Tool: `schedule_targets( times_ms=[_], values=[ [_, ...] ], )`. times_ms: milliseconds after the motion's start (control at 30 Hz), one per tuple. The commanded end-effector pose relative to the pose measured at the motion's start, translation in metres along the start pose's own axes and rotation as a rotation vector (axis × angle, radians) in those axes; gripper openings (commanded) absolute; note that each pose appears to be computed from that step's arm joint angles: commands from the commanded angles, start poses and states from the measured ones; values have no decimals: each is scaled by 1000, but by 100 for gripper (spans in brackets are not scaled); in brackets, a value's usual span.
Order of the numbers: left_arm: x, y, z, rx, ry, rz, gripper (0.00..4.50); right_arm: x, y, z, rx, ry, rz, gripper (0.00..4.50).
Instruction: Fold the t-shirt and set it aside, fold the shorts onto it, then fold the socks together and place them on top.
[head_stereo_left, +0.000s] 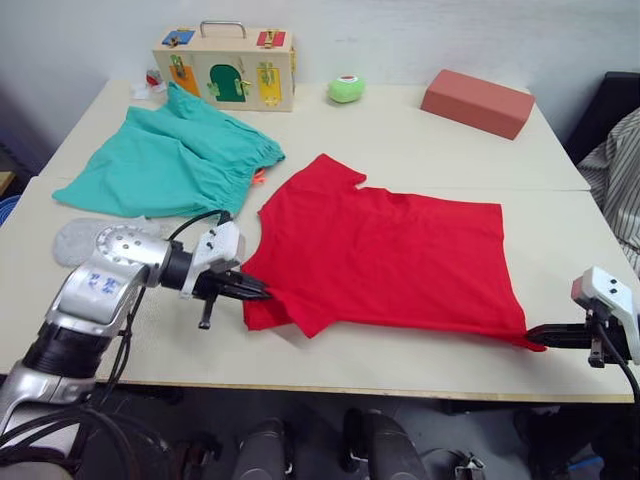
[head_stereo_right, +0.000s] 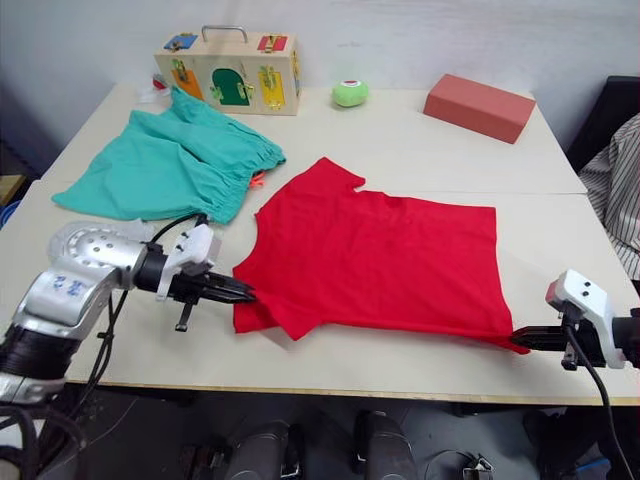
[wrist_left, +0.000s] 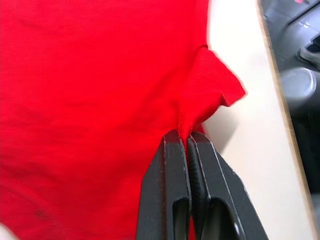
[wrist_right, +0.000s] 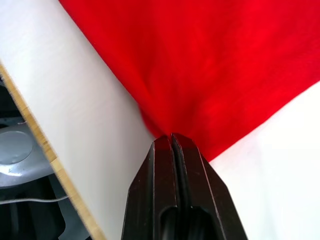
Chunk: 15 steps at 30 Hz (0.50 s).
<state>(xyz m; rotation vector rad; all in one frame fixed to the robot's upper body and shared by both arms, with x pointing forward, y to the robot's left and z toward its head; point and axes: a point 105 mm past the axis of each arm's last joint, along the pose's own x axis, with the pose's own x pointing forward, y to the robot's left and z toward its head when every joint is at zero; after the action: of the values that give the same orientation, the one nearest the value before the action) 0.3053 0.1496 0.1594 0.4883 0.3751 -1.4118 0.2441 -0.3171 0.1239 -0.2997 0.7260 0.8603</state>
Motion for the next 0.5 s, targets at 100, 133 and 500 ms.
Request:
schedule_targets(
  times_ms=[100,133,500],
  values=[
    [-8,7,-3,-38,10,-1,2,1,1,7,32,-28,19,0],
    [-9,9,-3,-52,5,4,2,1,0,6,38,-28,16,0],
    [1,20,-13,-113,-9,32,2,21,1,13,46,-89,8,0]
  ],
)
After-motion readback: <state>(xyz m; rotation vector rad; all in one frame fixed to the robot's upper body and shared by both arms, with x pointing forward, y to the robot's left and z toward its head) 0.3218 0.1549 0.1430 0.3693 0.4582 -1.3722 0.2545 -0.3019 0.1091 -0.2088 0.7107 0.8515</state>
